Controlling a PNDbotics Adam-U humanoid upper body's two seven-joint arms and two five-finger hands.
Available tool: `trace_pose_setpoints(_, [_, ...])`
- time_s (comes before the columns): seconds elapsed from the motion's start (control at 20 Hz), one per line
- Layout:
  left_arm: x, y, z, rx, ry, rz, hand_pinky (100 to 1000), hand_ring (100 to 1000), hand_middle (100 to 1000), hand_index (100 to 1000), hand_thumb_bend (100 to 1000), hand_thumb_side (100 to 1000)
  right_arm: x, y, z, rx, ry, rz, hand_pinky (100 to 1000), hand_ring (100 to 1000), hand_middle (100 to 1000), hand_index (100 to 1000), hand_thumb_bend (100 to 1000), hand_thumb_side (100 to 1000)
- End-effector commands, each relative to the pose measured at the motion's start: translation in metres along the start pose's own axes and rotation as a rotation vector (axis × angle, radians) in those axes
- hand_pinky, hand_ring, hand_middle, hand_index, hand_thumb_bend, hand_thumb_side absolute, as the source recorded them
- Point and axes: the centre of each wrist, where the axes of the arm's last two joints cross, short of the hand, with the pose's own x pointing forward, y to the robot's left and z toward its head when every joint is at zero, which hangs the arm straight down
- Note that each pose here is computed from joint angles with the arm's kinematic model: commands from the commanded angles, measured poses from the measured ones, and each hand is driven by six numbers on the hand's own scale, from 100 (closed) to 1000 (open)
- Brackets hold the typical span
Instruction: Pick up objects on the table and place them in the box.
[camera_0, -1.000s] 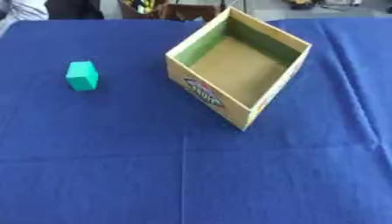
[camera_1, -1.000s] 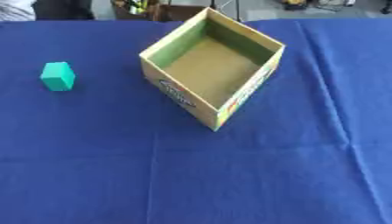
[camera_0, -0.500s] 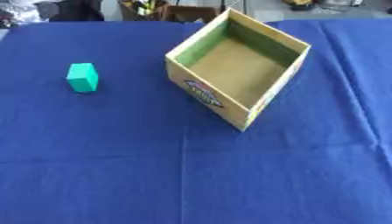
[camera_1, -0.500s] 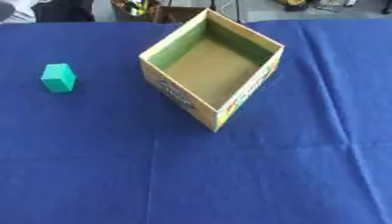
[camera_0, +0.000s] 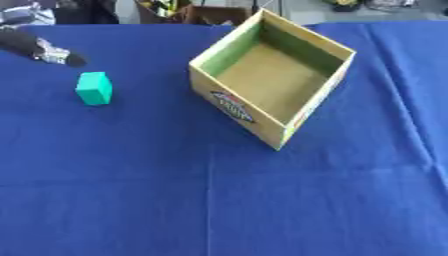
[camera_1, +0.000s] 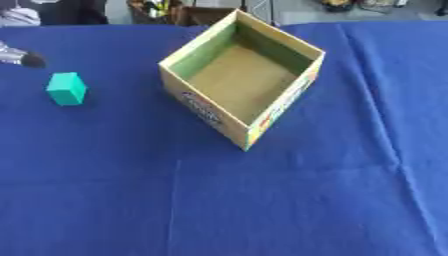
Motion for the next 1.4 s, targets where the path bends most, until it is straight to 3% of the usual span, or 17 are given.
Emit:
trace_pose_setpoints(0.05, [-0.007, 0.010, 0.003, -0.032, -0.001, -0.029, 922, 977, 951, 1000, 973, 1000, 0.003, -0.005, -0.009, -0.002, -0.035, -0.001, 734, 745, 644, 730, 100, 979])
trace_pose_setpoints(0.15, [-0.007, 0.007, 0.001, -0.075, -0.014, -0.023, 931, 982, 972, 1000, 947, 1000, 0.004, -0.005, -0.009, -0.001, -0.034, -0.002, 734, 744, 642, 729, 100, 976])
trace_pose_setpoints(0.25, [-0.007, 0.004, -0.002, -0.113, -0.032, -0.002, 938, 976, 981, 1000, 853, 877, 0.004, -0.004, -0.009, 0.000, -0.034, -0.006, 733, 743, 639, 725, 100, 971])
trace_pose_setpoints(0.6, [-0.006, -0.005, -0.014, -0.242, -0.039, 0.010, 915, 954, 993, 1000, 783, 793, 0.005, -0.003, -0.009, 0.007, -0.035, -0.018, 732, 740, 631, 719, 100, 966])
trace_pose_setpoints(0.75, [-0.004, -0.005, -0.018, -0.257, -0.027, -0.010, 913, 943, 986, 1000, 719, 766, 0.006, -0.002, -0.010, 0.009, -0.036, -0.024, 732, 737, 626, 713, 100, 964])
trace_pose_setpoints(0.8, [-0.004, -0.005, -0.019, -0.256, -0.021, -0.016, 909, 939, 976, 1000, 627, 736, 0.006, -0.002, -0.010, 0.010, -0.035, -0.029, 731, 734, 622, 709, 100, 957])
trace_pose_setpoints(1.0, [-0.005, -0.010, -0.023, -0.248, 0.011, -0.020, 905, 923, 960, 1000, 554, 714, 0.007, -0.001, -0.010, 0.012, -0.037, -0.035, 729, 729, 617, 703, 100, 958])
trace_pose_setpoints(1.4, [-0.013, -0.026, -0.025, -0.311, 0.033, -0.002, 913, 931, 981, 1000, 580, 716, 0.007, -0.001, -0.010, 0.007, -0.034, -0.042, 723, 721, 608, 696, 100, 948])
